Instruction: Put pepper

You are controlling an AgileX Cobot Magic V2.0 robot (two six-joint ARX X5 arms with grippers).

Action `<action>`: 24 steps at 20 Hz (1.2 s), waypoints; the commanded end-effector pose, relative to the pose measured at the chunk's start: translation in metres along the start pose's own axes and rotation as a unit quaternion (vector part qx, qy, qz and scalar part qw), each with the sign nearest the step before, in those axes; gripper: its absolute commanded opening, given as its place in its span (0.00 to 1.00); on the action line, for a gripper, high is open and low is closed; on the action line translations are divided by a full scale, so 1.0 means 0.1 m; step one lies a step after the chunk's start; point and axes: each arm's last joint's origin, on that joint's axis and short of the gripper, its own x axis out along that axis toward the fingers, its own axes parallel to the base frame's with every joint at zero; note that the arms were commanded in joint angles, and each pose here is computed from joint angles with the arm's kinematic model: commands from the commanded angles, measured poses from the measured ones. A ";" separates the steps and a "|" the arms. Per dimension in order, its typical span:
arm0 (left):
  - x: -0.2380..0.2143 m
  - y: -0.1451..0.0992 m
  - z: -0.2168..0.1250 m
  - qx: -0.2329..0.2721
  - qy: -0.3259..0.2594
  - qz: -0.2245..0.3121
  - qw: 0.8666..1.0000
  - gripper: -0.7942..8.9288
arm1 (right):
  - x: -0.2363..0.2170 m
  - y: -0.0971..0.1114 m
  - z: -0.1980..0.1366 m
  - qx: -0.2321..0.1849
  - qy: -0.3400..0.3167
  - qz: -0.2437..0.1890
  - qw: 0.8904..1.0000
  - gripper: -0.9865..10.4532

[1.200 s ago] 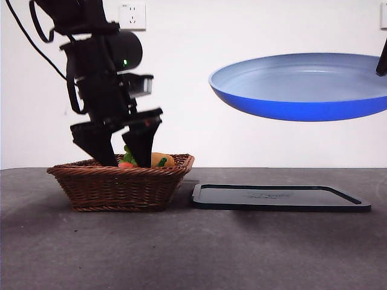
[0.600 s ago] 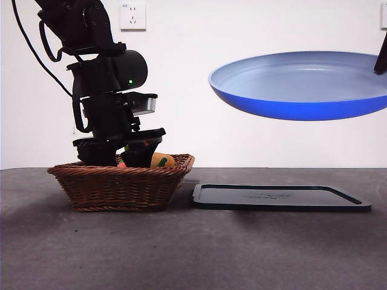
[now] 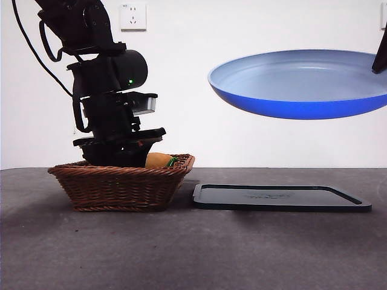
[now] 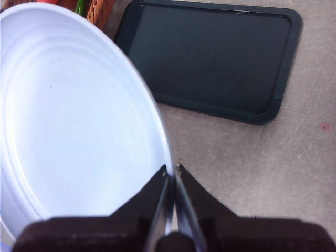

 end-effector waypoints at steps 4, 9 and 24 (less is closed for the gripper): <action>-0.45 -0.05 0.11 0.009 -0.059 -0.002 0.998 0.22 | 0.07 -0.02 0.09 0.013 -0.001 0.001 1.000 0.09; -1.04 -0.15 0.07 0.021 -0.116 -0.047 0.992 0.22 | 0.47 -0.16 0.19 0.056 0.039 0.001 0.998 0.09; -0.79 -1.09 0.00 0.121 -0.060 -0.183 0.974 0.22 | 1.25 -0.02 0.25 0.098 0.094 0.066 0.989 0.09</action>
